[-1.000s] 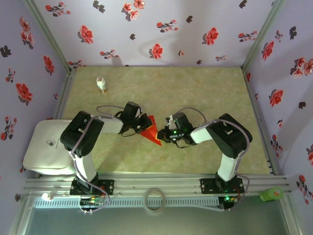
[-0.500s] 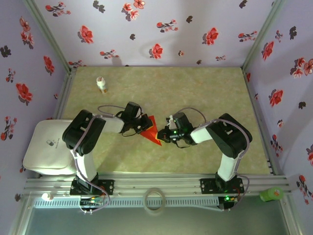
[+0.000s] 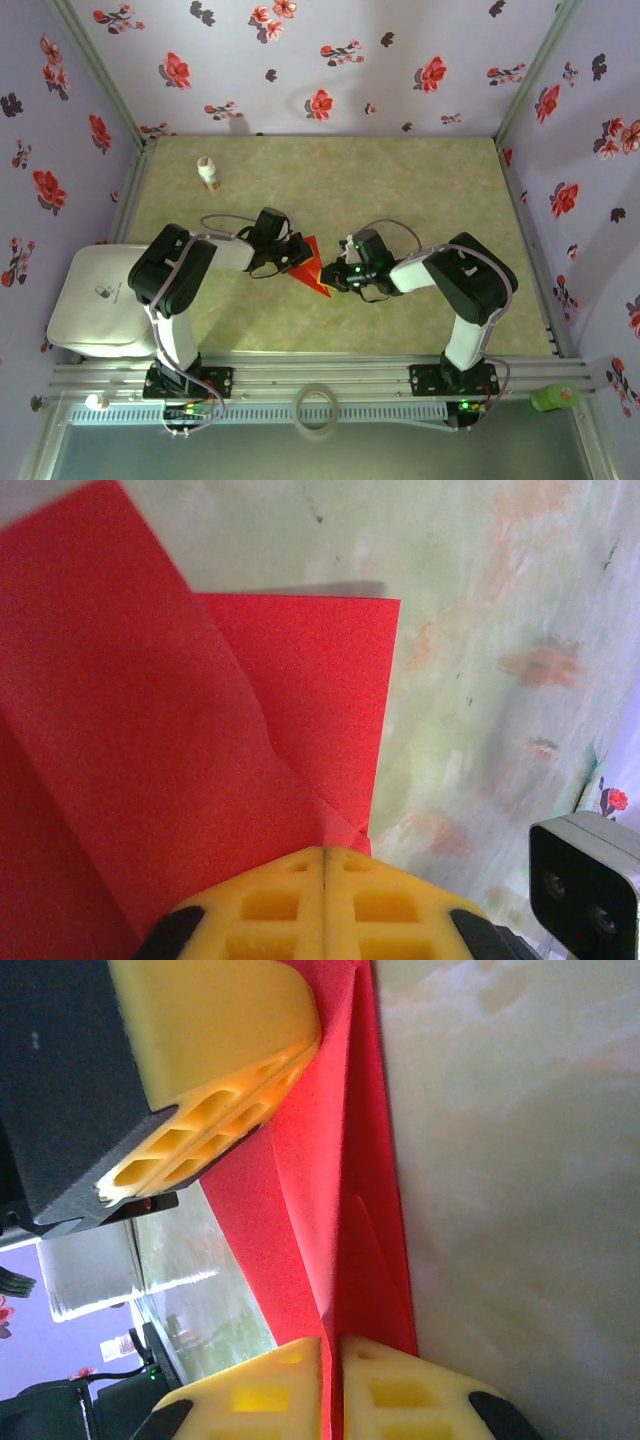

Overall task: Fold a paper plane with a square sheet of paper (pick it up from the middle)
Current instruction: Fourth fold the wing at the center of the table.

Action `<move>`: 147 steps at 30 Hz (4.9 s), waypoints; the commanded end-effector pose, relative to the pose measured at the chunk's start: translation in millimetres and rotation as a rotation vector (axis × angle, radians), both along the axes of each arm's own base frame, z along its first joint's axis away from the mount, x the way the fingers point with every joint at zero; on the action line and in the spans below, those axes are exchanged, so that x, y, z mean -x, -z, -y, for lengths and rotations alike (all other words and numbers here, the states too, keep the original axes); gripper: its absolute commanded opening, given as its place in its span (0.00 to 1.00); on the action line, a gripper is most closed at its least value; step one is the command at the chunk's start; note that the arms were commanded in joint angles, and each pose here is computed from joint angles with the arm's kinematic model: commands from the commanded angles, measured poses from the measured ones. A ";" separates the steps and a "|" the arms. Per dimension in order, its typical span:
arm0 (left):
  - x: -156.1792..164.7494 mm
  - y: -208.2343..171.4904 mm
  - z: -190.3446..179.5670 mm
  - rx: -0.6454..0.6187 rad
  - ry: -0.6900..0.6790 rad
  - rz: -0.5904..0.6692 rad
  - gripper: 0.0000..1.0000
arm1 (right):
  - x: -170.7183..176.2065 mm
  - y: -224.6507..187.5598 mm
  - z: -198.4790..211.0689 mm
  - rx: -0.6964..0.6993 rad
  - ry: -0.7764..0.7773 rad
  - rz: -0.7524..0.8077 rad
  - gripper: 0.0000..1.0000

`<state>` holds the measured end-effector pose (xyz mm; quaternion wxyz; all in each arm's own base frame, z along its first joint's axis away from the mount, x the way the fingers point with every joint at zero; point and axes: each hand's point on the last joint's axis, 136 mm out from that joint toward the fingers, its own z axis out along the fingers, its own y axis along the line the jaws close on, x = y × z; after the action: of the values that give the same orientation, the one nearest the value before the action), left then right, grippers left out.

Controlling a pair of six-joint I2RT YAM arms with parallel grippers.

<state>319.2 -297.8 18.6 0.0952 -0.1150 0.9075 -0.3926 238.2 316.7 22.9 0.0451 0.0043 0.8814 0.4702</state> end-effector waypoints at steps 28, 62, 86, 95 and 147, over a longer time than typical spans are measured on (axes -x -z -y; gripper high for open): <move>16.8 29.9 -15.9 -0.090 0.007 -0.075 0.01 | 44.1 16.2 28.8 0.178 -0.045 -0.131 0.12; 16.6 29.3 -17.8 -0.091 0.005 -0.077 0.01 | 54.7 20.2 41.5 0.258 -0.071 -0.141 0.14; 16.3 29.6 -18.5 -0.090 0.000 -0.077 0.00 | 61.1 23.8 50.9 0.313 -0.087 -0.133 0.06; 15.9 29.5 -18.4 -0.091 0.001 -0.075 0.00 | 42.3 -3.8 48.6 0.312 -0.039 -0.042 0.16; 17.4 36.0 -26.3 -0.111 -0.008 -0.092 0.00 | 57.1 7.9 32.8 0.157 0.016 -0.089 0.04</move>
<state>314.4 -298.4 17.7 0.0844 -0.1079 0.9086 -0.3946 189.0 294.0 17.4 0.0256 0.0082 0.9128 0.4076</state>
